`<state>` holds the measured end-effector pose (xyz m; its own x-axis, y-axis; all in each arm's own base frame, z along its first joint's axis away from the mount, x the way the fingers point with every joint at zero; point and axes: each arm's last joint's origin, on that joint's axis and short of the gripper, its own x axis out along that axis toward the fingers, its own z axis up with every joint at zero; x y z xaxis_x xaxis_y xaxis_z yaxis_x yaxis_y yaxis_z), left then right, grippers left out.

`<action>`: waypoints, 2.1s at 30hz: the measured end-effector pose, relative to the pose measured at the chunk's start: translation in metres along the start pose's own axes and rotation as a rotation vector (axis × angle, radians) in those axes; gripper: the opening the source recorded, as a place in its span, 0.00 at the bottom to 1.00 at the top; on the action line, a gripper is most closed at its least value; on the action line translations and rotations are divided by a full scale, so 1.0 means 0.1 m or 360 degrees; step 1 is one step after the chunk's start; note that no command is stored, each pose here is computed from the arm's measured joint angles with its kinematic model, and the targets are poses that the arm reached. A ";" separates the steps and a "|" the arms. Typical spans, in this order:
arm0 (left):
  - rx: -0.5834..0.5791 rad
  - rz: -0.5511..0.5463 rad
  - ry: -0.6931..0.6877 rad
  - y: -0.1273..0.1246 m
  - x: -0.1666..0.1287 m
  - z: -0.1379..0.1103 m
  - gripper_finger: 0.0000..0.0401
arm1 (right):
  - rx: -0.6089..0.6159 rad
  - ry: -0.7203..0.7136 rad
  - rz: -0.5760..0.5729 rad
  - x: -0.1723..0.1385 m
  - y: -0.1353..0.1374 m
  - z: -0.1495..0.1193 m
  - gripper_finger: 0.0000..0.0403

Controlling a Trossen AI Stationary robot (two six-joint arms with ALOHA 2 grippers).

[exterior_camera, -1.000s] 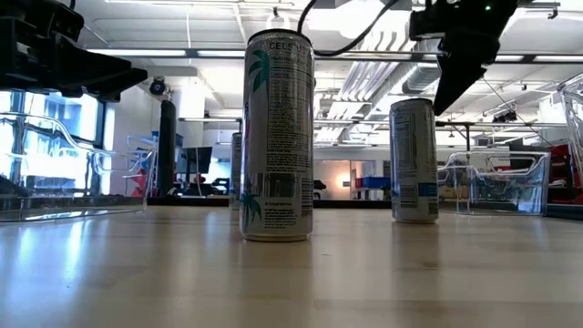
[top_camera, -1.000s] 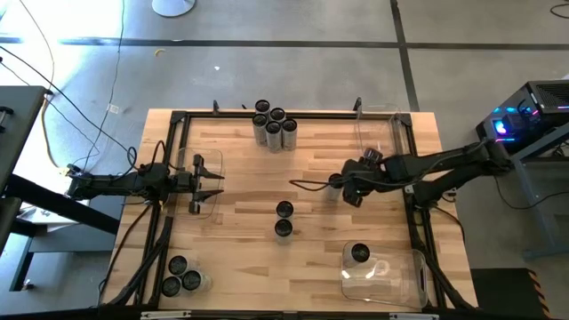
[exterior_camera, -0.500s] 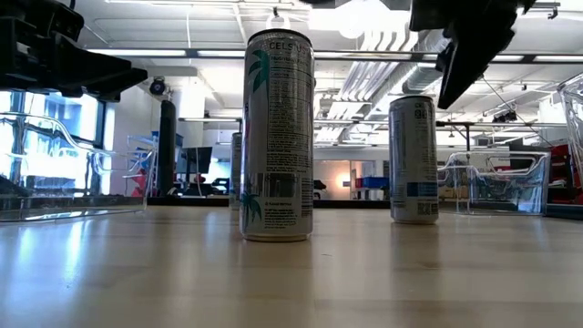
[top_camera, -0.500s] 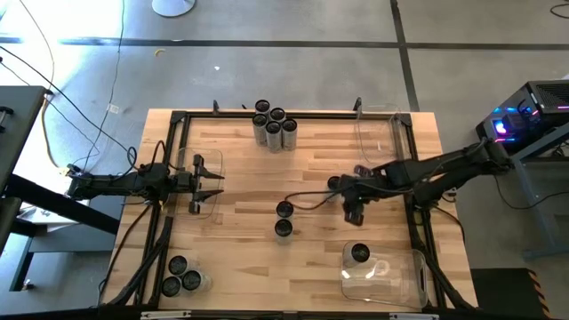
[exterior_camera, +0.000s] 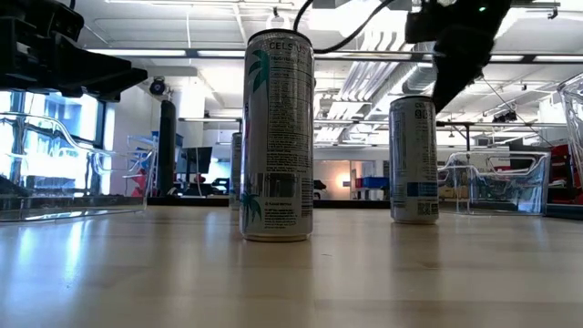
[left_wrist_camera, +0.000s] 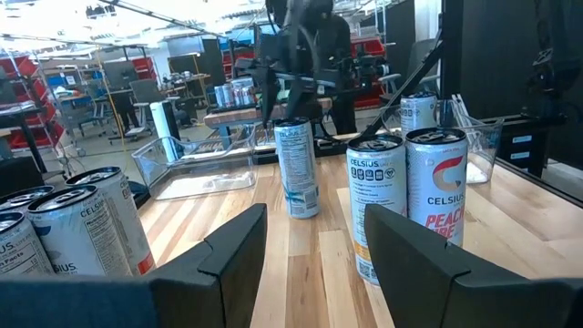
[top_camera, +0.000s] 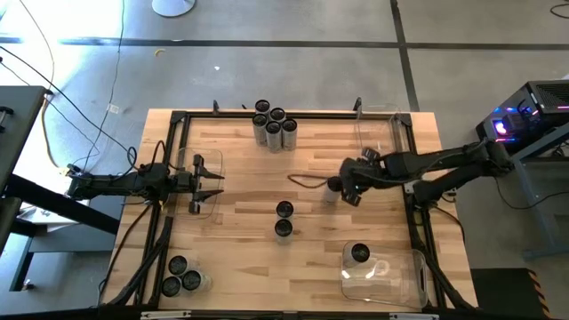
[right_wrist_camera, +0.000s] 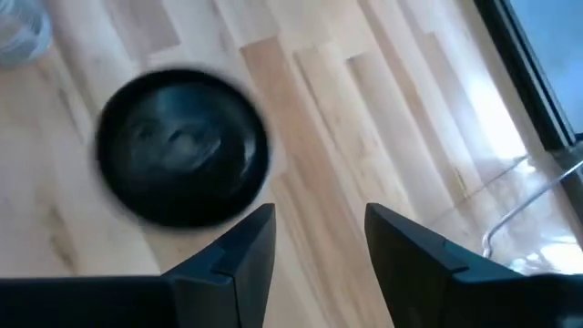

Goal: Sort soda cans
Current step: Put the white-blue soda can into the top transparent bin

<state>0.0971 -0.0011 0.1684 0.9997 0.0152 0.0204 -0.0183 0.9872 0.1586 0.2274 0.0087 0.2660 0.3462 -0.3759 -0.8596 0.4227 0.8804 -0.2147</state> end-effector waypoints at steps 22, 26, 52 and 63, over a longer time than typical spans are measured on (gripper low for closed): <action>0.0000 0.0000 -0.0001 0.00 0.00 0.00 0.45 | -0.0147 0.0214 0.0363 0.00 0.29 -0.12 0.41; 0.0000 -0.0001 0.0000 0.00 0.00 0.00 0.45 | -0.0041 0.0090 -0.0009 0.02 0.18 -0.09 0.41; 0.0000 0.0000 0.0000 0.00 0.00 0.00 0.45 | 0.0052 0.0161 -0.0021 0.06 0.20 -0.12 0.41; 0.0000 0.0000 0.0000 0.00 0.00 0.00 0.45 | 0.0088 0.0227 0.0353 0.10 0.21 -0.02 0.41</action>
<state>0.0971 -0.0011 0.1684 0.9997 0.0151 0.0201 -0.0181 0.9872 0.1586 0.2376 0.0242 0.2520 0.3154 -0.1275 -0.9403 0.3964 0.9180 0.0085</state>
